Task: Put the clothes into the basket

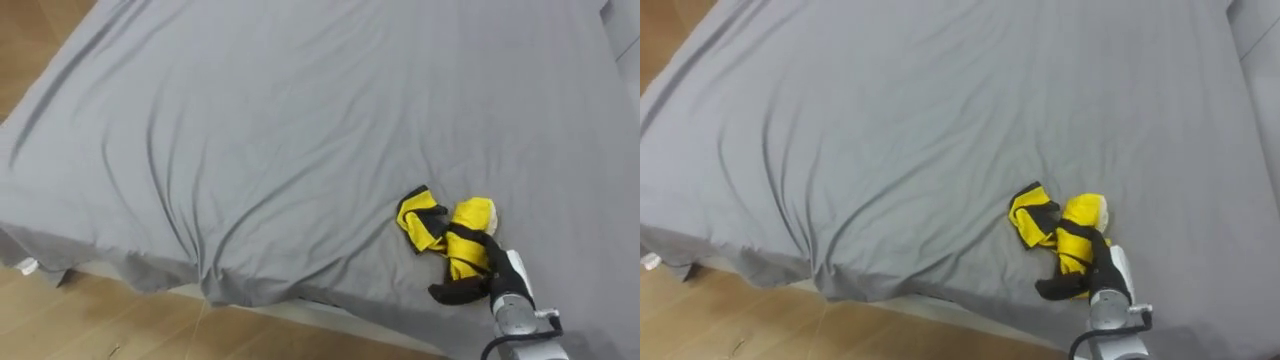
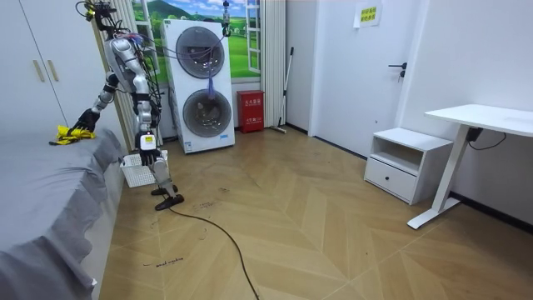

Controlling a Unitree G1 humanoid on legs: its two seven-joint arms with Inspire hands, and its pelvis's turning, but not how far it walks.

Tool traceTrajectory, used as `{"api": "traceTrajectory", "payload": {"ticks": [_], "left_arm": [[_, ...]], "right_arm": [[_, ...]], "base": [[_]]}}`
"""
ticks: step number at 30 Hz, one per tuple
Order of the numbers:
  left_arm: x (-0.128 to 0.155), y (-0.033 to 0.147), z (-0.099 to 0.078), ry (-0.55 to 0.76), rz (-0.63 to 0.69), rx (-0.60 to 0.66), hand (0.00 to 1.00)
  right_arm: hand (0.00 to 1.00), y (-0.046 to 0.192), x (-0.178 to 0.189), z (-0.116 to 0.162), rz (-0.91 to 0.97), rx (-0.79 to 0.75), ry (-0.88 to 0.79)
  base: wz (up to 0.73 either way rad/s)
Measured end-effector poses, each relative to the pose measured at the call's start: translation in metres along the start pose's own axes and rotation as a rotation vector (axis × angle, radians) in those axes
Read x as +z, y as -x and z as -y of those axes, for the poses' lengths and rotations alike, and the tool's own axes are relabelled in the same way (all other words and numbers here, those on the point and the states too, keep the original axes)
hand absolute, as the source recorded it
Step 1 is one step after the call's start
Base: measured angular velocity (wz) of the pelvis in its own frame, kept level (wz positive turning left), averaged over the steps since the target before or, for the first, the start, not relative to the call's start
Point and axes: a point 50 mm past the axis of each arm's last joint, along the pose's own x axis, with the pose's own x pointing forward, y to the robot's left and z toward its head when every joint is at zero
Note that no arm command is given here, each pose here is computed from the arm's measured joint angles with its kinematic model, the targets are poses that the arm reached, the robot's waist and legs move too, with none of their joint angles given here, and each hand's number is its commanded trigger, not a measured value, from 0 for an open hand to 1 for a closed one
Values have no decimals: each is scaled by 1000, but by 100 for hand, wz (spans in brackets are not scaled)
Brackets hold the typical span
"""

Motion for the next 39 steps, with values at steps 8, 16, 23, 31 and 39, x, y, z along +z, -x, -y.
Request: {"api": "traceTrajectory", "payload": {"ticks": [8,16,23,31,39], "left_arm": [[2,0,0,2,2,0,0],[5,-1,3,-1,11,-10,0],[0,-1,0,-5,-17,3,0],[-1,-1,0,19,-27,1,0],[2,-2,-4,63,-20,17,0]], "right_arm": [[100,3,-27,7,-121,3,28],[100,24,-73,-20,-321,182,102],[100,22,-71,-17,-336,177,60],[100,7,-54,22,-322,68,-1],[100,0,-41,38,-273,15,-85]], "base": [[5],[-1],[2],[2],[-1]]}}
